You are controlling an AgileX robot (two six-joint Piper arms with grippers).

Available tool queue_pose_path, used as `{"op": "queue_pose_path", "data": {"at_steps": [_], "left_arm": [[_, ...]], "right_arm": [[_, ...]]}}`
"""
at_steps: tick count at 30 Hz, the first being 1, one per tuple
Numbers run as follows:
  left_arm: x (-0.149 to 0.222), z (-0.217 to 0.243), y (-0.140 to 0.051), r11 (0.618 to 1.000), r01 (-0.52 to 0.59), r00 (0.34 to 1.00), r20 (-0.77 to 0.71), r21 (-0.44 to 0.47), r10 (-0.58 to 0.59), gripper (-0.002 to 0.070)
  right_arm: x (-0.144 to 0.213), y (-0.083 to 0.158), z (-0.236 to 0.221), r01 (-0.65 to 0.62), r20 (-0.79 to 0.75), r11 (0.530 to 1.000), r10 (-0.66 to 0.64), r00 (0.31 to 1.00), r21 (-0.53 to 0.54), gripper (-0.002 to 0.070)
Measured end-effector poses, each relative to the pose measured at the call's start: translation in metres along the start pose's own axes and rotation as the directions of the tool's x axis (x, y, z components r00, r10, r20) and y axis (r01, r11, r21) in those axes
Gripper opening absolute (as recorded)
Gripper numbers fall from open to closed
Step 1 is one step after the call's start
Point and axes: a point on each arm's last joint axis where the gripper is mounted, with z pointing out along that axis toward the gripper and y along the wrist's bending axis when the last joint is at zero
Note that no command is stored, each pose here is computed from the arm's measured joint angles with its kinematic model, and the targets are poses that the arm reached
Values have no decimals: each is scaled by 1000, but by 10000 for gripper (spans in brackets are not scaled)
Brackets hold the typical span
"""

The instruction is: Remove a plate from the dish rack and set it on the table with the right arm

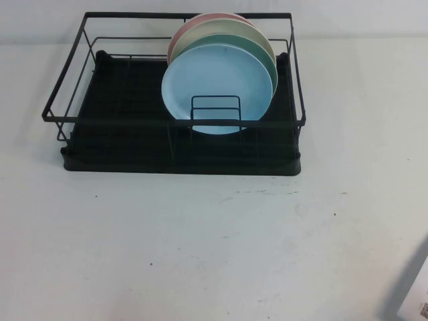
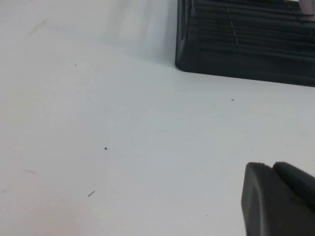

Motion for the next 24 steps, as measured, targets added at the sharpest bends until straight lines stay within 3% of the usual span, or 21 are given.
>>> {"op": "queue_pose_path", "data": {"at_steps": [24], "left_arm": [[0, 0, 0, 1000, 0, 1000, 0, 0, 0, -4]], "right_arm": [[0, 0, 0, -11, 1, 1000, 11, 1000, -4, -18]]}}
